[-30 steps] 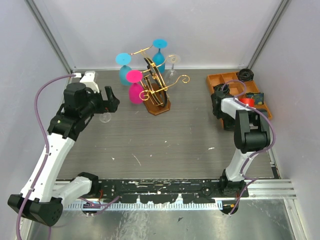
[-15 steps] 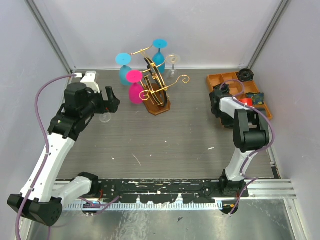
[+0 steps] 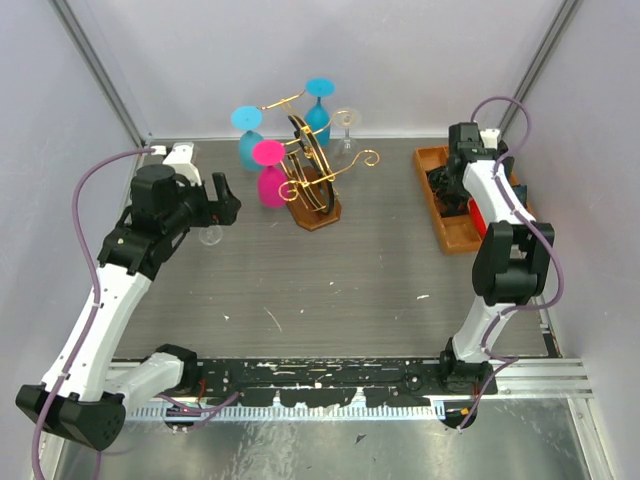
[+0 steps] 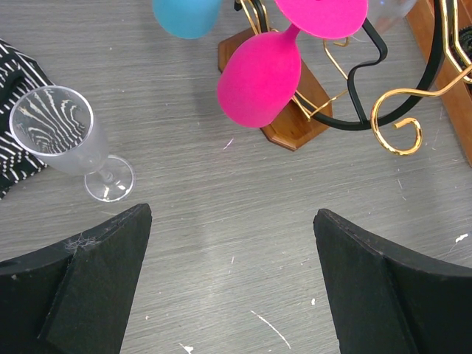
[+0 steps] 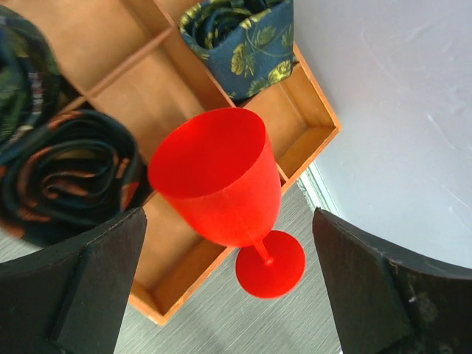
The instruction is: Take the wine glass off the wine glass rack
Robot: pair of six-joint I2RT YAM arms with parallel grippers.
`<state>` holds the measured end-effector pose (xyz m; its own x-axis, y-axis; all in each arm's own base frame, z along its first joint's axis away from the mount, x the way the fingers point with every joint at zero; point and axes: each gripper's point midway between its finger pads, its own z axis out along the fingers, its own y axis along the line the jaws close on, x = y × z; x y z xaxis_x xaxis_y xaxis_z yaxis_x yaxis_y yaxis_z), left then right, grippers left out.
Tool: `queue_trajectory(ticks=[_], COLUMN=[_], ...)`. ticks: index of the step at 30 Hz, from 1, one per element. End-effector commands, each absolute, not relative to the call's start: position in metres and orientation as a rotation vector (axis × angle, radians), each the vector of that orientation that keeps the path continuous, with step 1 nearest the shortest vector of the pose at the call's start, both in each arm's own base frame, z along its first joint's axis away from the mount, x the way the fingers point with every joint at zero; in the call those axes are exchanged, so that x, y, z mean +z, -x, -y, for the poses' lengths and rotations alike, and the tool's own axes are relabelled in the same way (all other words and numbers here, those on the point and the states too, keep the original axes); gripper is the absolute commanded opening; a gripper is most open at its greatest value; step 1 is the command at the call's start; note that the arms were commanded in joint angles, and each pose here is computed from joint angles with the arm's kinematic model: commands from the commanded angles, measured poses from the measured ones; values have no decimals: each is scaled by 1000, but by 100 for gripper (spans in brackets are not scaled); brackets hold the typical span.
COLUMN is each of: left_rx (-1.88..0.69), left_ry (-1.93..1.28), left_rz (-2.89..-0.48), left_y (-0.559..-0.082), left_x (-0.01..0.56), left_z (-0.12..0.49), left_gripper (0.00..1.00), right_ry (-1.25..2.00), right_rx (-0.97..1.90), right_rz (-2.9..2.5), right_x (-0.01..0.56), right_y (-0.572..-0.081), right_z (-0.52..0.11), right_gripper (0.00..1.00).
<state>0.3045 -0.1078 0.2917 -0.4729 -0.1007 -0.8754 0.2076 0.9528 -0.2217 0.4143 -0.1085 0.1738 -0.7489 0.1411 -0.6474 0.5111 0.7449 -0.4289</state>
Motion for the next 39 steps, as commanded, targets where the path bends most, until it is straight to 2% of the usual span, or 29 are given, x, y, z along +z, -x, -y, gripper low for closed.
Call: queue_trajectory(ticks=[1, 13, 15, 17, 21, 26, 29, 32, 35, 39], left_rx=[-349, -365, -366, -366, -364, -361, -363, -373, -372, -368], left_ry=[-83, -87, -91, -90, -90, -90, -90, -93, -89, -85], left_rz=[-2031, -2062, -2065, -2067, -2073, -2070, -2070, -2068, -2065, -2070], left_y=[-307, -313, -312, -313, -312, -312, -313, -312, -313, -313], left_x=[292, 288, 287, 287, 284, 285, 286, 286, 286, 284], left_z=[108, 113, 114, 113, 113, 113, 113, 115, 114, 114], left_gripper=[98, 98, 98, 98, 98, 98, 98, 98, 98, 98], right_ry=[-535, -663, -679, -684, -703, -635, -600, -512, -317, -194], right_rx=[-796, -665, -666, -673, -694, -641, -563, -410, -92, 74], right_rz=[-2402, -2444, -2438, -2425, -2351, -2184, -2078, -2037, -1927, -1770], right_x=[148, 99, 98, 101, 128, 203, 243, 261, 279, 288], right_y=[-421, -425, -426, -427, -421, -401, -386, -387, -406, -427], right_z=[132, 160, 164, 166, 169, 138, 120, 100, 51, 21], right_gripper=[100, 100, 95, 84, 68, 62, 56, 52, 52, 49])
